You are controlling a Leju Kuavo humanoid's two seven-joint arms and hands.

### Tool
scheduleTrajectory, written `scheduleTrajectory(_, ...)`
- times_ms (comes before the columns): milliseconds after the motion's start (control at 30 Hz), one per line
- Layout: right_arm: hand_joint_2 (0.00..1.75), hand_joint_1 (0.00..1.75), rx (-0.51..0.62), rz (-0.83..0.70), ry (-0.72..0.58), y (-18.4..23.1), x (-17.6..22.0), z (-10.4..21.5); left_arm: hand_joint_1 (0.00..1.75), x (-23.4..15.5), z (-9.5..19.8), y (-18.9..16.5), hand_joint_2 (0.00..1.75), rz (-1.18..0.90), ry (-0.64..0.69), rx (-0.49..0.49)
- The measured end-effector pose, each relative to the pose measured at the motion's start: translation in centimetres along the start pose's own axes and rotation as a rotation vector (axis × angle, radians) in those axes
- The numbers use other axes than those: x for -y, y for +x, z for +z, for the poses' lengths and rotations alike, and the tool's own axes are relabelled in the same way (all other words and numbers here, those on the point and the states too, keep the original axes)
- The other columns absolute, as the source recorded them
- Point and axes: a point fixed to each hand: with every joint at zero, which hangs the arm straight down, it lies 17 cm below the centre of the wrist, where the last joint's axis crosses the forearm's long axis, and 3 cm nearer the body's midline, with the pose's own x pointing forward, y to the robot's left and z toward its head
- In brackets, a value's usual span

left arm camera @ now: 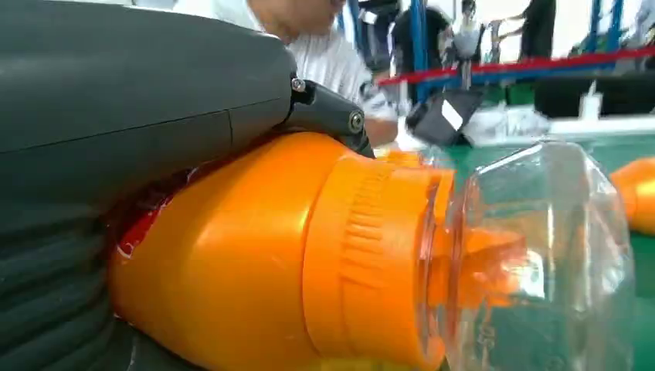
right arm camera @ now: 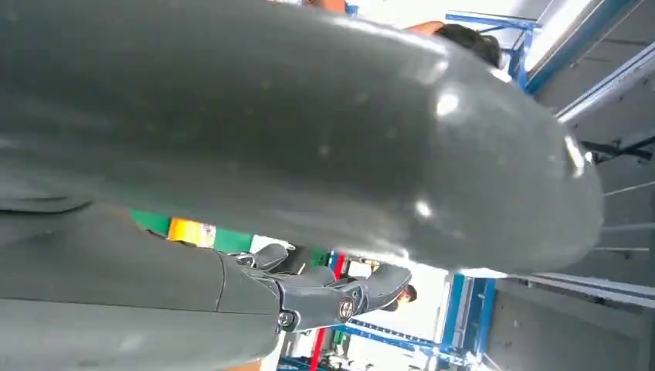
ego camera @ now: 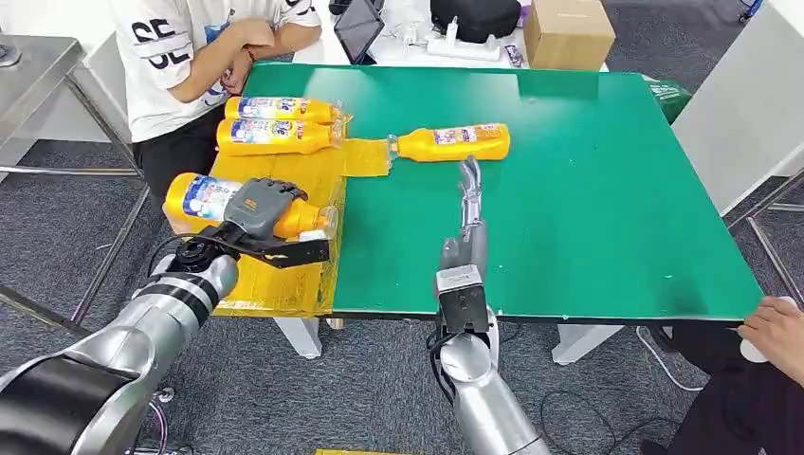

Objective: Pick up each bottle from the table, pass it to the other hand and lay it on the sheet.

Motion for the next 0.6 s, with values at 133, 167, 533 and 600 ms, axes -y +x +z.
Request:
scheduleTrajectory(133,0.0,0.0,-0.004,-0.001,-0.001,-0.1,0.0,0.1,1.75,0.5,0.3,-0.3,1.75,0.011,-0.017,-0.009)
scheduleTrajectory(167,0.0,0.0,-0.004,-0.001,-0.001,-0.1,0.0,0.1,1.75,0.8,0.3,-0.4,1.75,0.023,-0.024,-0.014)
scheduleTrajectory(533,0.0,0.0,-0.023,-0.019,0.044,-0.4,-1.1,0.5,1.75,3.2,1.9,-0.5,1.75,0.27,-0.047,-0.054)
scheduleTrajectory(600,0.0,0.0,-0.031,-0.022,0.054,-0.7,-1.3,0.7,1.75,3.6,2.2,-0.5,1.75,0.304,-0.043,-0.062)
